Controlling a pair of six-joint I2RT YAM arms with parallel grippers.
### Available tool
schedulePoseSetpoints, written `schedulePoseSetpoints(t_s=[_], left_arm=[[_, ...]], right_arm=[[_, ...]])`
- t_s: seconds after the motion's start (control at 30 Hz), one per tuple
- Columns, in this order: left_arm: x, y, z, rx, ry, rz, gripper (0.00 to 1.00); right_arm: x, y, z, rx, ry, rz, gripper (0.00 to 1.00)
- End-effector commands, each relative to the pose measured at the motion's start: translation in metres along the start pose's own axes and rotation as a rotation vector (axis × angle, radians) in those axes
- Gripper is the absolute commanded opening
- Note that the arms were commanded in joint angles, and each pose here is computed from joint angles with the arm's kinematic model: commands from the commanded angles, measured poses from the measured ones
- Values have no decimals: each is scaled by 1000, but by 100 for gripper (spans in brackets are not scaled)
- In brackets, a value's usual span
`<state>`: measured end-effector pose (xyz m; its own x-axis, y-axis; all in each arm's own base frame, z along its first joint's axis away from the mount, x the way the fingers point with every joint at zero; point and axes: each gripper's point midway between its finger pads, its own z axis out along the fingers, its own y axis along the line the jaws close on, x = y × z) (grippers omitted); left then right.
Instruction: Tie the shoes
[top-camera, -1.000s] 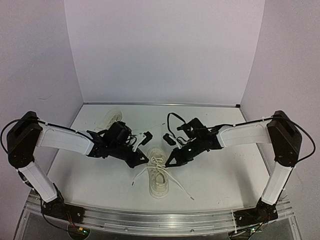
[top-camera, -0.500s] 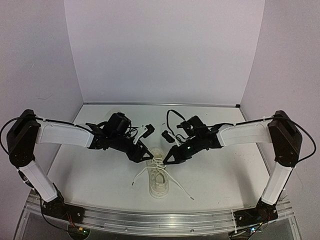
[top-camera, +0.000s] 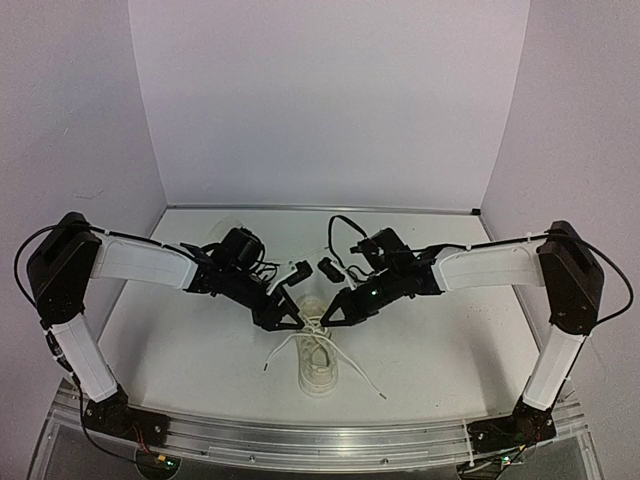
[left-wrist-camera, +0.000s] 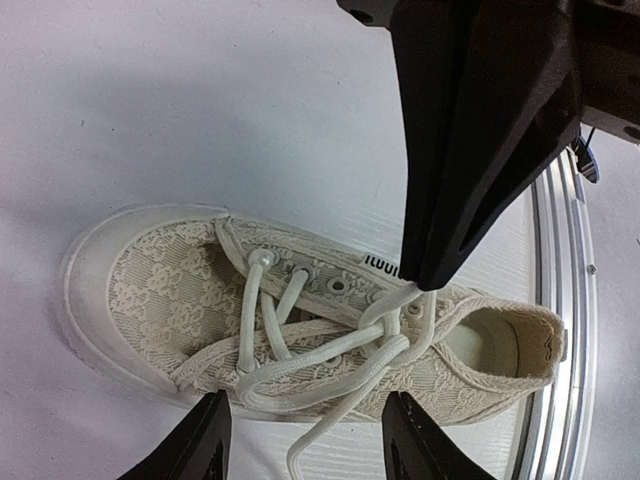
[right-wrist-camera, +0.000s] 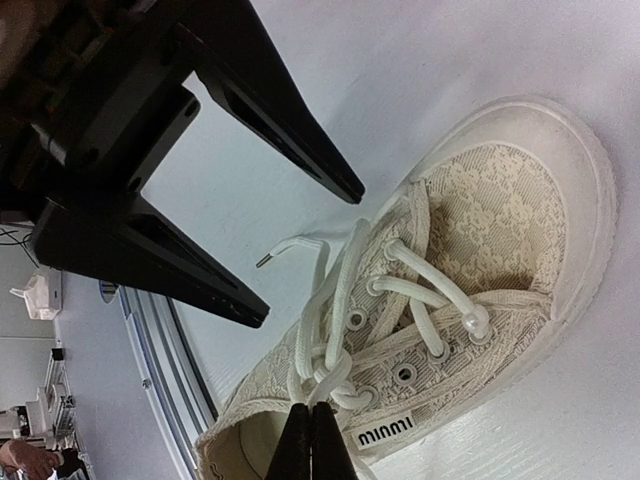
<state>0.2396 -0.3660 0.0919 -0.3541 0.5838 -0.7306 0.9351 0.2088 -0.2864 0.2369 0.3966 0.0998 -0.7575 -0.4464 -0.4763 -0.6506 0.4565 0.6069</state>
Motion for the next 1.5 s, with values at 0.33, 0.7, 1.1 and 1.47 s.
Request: schedulePoseSetpoints(t_s=[0.33, 0.7, 1.1, 1.47], left_arm=[[-24, -3, 10, 95, -60, 75, 44], [-21, -10, -8, 54, -101, 50, 0], [-8, -6, -19, -30, -93, 15, 0], [-37, -13, -51, -162, -197, 134, 27]], right_arm=[[-12, 18, -8, -31, -30, -51, 0], [-6, 4, -11, 45, -41, -32, 0], [-3, -18, -31, 163, -123, 20, 0], [2, -10, -16, 55, -106, 46, 0]])
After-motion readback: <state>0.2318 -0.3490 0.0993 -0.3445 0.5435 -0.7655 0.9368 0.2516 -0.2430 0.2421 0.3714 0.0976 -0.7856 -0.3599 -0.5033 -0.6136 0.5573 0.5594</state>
